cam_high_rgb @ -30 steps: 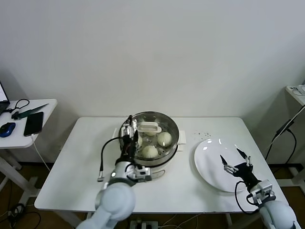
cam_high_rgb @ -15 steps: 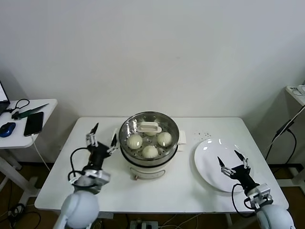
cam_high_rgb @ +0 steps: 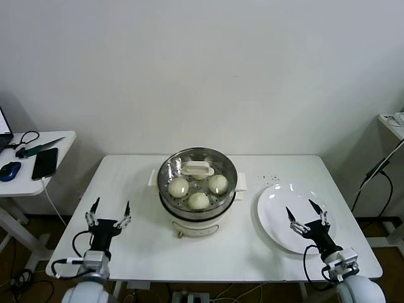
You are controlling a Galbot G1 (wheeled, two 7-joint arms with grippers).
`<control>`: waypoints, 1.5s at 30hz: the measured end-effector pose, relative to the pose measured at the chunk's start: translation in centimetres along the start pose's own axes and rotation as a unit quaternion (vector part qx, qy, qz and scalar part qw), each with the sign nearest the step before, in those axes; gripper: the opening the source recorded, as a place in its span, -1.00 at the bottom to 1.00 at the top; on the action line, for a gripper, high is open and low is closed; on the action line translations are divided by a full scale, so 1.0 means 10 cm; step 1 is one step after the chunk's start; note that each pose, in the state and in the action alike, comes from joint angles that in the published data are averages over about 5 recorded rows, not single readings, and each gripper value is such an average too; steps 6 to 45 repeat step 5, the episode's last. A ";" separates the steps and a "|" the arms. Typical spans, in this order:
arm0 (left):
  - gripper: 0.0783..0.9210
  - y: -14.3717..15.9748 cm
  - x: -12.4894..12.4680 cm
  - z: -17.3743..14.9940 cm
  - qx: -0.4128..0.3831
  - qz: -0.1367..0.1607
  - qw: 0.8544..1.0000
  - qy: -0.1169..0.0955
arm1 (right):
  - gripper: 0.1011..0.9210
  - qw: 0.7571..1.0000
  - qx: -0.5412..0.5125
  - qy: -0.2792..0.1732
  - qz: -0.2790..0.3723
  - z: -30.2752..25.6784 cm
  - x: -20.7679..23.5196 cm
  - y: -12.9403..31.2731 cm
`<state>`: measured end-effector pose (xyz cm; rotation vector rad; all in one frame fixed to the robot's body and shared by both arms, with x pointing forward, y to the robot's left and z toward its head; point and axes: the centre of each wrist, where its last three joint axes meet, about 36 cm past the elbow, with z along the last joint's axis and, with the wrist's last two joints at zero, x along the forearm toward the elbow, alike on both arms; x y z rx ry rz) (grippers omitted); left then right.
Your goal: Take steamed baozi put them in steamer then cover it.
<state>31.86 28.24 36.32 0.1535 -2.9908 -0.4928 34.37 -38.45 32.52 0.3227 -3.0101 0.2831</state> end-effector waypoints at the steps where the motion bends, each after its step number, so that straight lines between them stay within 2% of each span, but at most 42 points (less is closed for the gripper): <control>1: 0.77 0.01 0.02 0.03 0.008 -0.002 1.000 0.002 | 0.76 1.000 -0.001 -0.001 0.001 0.00 0.00 0.00; 5: 0.77 0.04 0.07 0.09 0.027 -0.007 1.000 0.006 | 0.76 1.000 -0.005 -0.003 0.002 0.01 0.00 0.01; 45: 0.77 0.04 0.07 0.09 0.027 -0.007 1.000 0.006 | 0.76 1.000 -0.005 -0.003 0.002 0.01 0.00 0.01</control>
